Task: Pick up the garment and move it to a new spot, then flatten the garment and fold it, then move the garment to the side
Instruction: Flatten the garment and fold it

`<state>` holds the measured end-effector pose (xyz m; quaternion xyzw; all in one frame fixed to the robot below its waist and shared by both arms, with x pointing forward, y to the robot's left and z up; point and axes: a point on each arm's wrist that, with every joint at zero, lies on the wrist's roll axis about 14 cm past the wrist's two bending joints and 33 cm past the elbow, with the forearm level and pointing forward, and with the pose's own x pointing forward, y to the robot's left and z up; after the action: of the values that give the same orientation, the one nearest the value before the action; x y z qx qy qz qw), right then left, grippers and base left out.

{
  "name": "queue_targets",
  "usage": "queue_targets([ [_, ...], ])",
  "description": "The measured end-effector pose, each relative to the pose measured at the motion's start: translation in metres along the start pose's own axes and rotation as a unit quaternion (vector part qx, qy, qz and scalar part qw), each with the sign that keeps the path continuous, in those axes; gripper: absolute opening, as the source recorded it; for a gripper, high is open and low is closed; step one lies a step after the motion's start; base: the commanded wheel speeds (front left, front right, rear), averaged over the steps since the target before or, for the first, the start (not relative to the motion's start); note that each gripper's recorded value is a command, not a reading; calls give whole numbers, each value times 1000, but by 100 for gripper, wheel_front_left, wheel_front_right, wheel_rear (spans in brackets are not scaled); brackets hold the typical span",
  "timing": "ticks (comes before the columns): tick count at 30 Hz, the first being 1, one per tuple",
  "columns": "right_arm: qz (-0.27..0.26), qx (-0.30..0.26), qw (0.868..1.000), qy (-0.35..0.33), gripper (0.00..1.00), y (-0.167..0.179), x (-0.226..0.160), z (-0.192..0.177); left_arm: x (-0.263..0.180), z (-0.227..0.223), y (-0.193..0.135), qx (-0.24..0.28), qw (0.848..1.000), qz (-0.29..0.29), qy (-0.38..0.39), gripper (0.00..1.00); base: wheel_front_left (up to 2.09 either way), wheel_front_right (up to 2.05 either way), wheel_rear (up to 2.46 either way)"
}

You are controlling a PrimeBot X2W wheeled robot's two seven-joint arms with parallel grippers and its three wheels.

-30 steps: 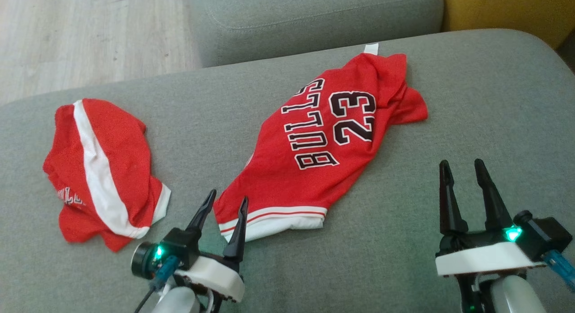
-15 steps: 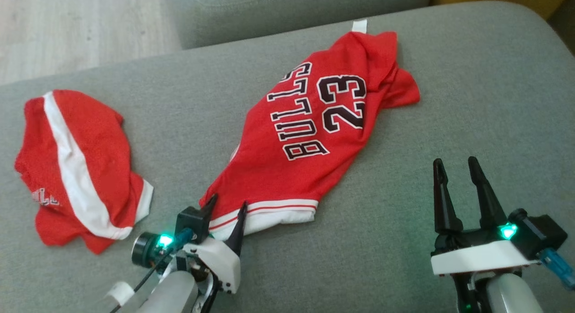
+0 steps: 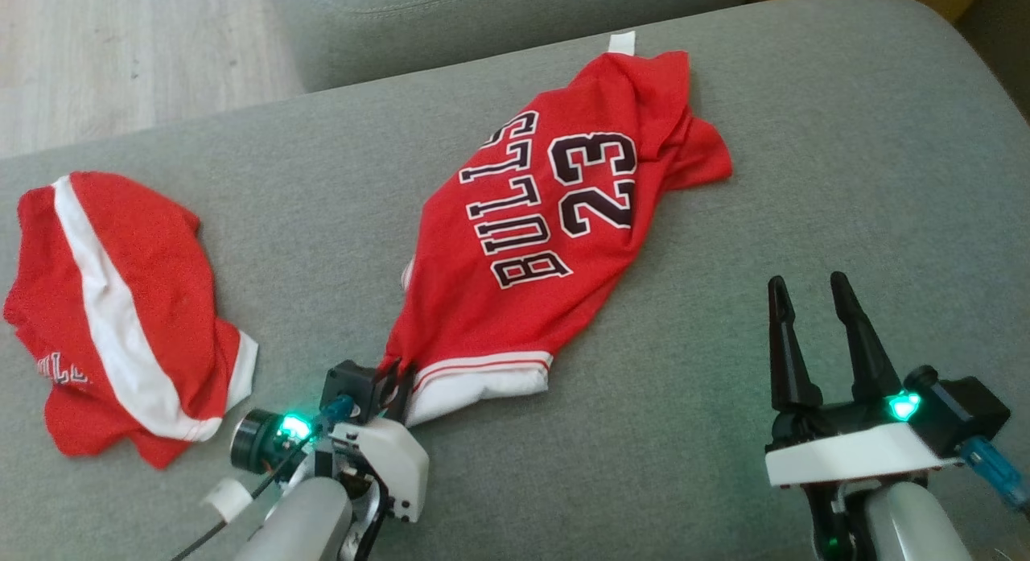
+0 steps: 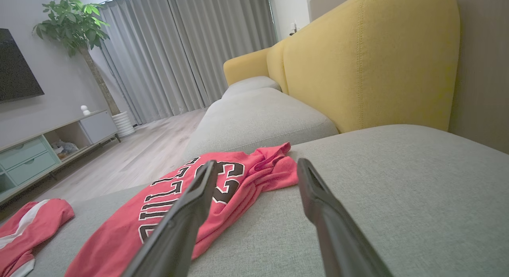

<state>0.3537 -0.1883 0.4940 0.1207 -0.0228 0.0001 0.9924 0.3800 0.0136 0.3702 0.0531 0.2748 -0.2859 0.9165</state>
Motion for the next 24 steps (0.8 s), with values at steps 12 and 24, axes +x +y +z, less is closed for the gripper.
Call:
queue_targets([
  [12, -3, 3, 1000, -2, 100, 0, -6, 2, 8, 127, 10, 63, 980, -6, -190, 0, 0, 0, 0],
  [24, 7, 7, 1000, -10, 100, 5, 5, 7, 46, 122, 44, 74, 993, -1, -92, 100, 0, 0, 0],
])
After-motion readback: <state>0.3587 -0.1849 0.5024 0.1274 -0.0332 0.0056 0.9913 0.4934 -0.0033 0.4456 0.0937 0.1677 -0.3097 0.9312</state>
